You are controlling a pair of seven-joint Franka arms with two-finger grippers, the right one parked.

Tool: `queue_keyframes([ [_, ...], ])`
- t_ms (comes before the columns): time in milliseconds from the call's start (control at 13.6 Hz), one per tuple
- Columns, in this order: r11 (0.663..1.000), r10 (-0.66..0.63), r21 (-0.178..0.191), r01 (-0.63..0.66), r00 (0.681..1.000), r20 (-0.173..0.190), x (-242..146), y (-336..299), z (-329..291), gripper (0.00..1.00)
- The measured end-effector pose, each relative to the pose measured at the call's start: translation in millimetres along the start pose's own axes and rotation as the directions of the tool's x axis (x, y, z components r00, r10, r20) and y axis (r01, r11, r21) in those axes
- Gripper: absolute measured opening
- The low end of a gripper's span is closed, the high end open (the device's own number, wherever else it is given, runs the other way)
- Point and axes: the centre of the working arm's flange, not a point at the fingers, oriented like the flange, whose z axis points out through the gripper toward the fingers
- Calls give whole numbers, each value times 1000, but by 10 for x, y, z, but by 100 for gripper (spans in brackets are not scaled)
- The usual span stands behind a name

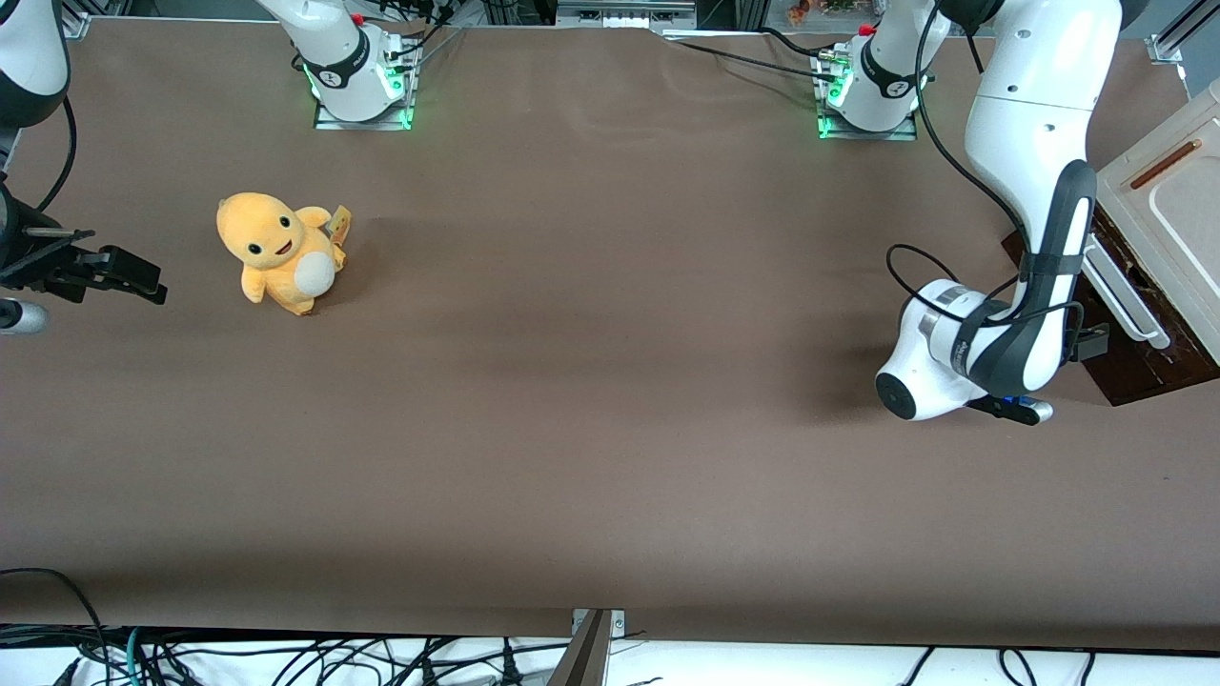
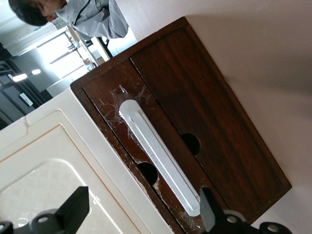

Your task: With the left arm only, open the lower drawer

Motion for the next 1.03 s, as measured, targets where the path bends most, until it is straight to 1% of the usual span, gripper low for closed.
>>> queue_keyframes([
  [147,1000,-21,7,21,1000,16,34,6,86,100],
  [369,998,-50,45,49,999,22,85,-33,186,100],
  [664,995,-92,47,89,994,51,163,24,378,100],
  [885,991,-127,56,123,989,73,226,102,521,100],
  [959,989,-142,63,137,987,79,246,113,573,100],
  [1032,984,-162,83,156,984,78,275,102,638,100],
])
